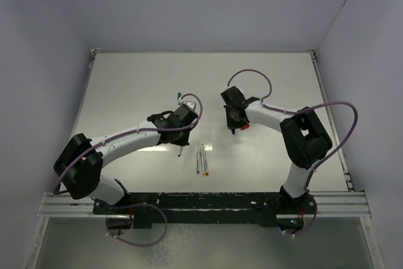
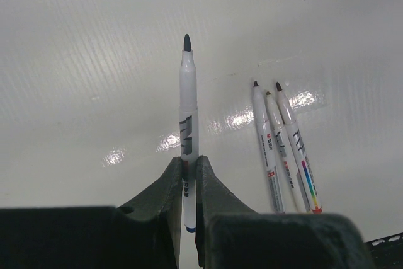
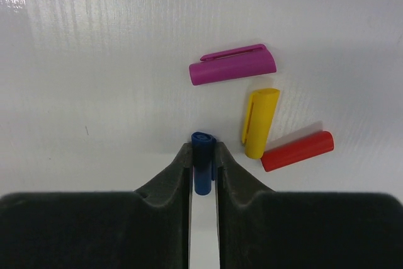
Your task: Insert the pens into the pen caps
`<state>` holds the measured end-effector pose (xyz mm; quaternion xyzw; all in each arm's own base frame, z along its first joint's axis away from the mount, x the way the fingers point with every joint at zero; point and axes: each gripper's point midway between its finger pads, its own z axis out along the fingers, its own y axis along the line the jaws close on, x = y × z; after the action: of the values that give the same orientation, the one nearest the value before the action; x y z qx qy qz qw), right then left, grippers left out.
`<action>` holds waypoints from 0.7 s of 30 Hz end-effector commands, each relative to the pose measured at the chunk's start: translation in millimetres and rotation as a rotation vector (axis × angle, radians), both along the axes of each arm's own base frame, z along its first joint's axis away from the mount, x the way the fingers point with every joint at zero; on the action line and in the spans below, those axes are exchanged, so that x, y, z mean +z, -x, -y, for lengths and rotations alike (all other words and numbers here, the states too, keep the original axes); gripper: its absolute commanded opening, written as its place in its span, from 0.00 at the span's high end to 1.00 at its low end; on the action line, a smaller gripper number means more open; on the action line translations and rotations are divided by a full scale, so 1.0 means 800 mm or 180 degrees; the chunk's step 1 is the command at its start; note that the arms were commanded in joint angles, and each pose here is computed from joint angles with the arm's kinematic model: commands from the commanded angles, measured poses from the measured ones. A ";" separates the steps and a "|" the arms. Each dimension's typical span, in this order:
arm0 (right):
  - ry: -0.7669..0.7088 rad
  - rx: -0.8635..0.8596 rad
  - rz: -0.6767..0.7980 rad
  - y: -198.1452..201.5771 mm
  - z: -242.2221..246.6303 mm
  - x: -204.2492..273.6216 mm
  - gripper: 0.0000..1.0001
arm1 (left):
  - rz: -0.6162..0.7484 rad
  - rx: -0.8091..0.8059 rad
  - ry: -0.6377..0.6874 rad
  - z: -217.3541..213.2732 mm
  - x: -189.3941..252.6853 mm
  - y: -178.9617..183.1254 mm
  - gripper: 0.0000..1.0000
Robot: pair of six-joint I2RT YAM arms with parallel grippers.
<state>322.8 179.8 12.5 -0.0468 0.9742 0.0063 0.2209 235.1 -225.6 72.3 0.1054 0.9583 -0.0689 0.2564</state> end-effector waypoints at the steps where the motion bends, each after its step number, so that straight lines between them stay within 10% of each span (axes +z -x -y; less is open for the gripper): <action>1: 0.0407 0.0021 -0.0707 0.067 0.030 -0.059 0.89 | 0.0161 0.0013 0.0026 -0.005 0.016 -0.004 1.00; 21: -0.0830 0.0421 0.0424 -0.013 -0.066 0.124 1.00 | 0.0628 -0.0173 0.0377 0.014 0.071 -0.029 1.00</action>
<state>311.8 198.4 32.2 -0.0686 0.9752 0.0511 0.2040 237.2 -220.8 87.4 0.1158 0.9492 -0.0762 0.2825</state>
